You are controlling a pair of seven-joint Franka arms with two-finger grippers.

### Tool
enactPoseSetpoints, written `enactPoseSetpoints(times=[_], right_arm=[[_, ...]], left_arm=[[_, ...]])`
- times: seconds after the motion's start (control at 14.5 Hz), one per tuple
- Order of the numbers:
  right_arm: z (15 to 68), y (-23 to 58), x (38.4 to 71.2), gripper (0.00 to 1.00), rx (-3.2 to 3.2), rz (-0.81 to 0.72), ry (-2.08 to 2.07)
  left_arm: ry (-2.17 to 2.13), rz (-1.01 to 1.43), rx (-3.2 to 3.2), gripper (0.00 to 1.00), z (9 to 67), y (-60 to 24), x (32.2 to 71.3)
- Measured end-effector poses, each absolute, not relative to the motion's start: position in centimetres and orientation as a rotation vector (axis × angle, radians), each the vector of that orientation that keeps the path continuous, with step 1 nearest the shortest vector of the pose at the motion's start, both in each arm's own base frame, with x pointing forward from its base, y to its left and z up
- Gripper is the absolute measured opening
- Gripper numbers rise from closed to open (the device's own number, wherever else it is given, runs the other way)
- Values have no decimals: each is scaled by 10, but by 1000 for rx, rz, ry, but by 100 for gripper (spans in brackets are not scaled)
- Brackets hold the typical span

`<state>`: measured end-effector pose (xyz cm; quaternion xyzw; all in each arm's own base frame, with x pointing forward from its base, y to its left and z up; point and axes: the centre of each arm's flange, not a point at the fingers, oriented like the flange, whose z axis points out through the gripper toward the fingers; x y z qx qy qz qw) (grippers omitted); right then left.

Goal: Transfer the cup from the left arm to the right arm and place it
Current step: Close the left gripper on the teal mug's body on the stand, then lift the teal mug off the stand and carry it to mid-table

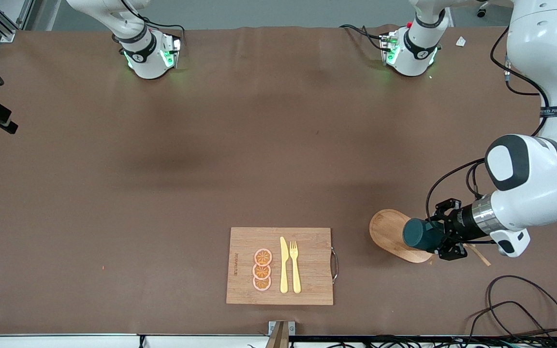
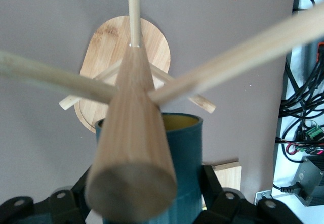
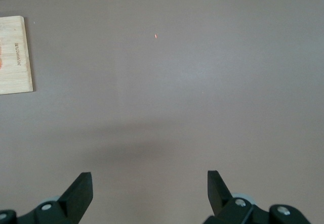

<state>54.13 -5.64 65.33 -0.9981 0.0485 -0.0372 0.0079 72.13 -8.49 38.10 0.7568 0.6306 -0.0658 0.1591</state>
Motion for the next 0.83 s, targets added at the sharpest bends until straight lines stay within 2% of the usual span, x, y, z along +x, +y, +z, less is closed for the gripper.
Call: enactPoseSetpoints(times=[0.48,0.83], right_arm=[[653,-56,541,100,-3120,-117,152],[653,-56,541,100,-3120,-117,152]], left_arm=[[1690,-161,2196,85,440,-123,710],[1475,-44,2443,85,460,-237,675]])
